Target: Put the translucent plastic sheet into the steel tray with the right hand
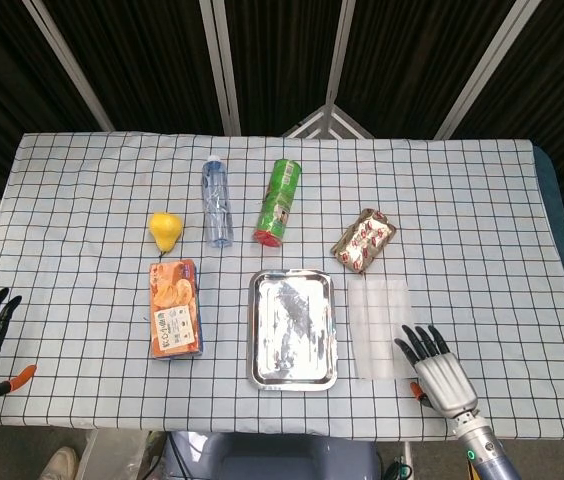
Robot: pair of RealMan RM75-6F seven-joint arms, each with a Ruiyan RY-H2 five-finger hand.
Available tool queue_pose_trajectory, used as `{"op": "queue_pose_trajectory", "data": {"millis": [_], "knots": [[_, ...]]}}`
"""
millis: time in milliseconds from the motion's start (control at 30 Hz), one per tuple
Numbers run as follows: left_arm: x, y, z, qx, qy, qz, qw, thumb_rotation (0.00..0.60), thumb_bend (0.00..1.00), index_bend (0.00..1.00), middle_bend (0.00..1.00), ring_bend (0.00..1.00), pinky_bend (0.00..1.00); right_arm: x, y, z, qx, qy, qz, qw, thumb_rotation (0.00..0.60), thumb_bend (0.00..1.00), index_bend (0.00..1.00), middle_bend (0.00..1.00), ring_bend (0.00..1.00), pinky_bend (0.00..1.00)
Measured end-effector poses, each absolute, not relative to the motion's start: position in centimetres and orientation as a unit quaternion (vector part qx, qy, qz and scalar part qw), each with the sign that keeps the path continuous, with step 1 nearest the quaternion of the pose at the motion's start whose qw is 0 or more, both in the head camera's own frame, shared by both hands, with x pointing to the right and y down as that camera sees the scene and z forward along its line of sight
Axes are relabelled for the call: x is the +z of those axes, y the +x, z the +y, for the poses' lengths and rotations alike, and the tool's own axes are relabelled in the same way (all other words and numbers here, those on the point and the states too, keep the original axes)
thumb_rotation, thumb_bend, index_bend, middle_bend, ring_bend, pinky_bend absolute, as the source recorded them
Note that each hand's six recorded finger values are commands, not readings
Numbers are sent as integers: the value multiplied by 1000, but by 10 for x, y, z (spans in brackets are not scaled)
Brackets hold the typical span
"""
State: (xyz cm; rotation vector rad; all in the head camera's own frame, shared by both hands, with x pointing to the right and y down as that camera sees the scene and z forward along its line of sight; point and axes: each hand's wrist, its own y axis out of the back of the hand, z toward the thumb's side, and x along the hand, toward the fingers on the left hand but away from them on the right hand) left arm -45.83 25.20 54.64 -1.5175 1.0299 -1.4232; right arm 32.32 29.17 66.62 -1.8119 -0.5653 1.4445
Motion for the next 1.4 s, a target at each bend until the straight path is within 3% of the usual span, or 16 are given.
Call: {"op": "queue_pose_trajectory", "data": {"millis": [467, 900, 1400], "knots": [[547, -459, 252, -564, -599, 406, 397, 600, 65, 0, 0, 0, 0, 682, 307, 291, 557, -702, -220, 386, 600, 406, 165, 10, 0, 0], [548, -458, 253, -565, -601, 404, 395, 600, 65, 0, 0, 0, 0, 687, 309, 283, 554, -698, -239, 385, 600, 406, 320, 97, 0, 0], [549, -458, 253, -567, -602, 402, 393, 600, 65, 0, 0, 0, 0, 686, 323, 269, 568, -679, -252, 391, 600, 406, 321, 97, 0, 0]]}}
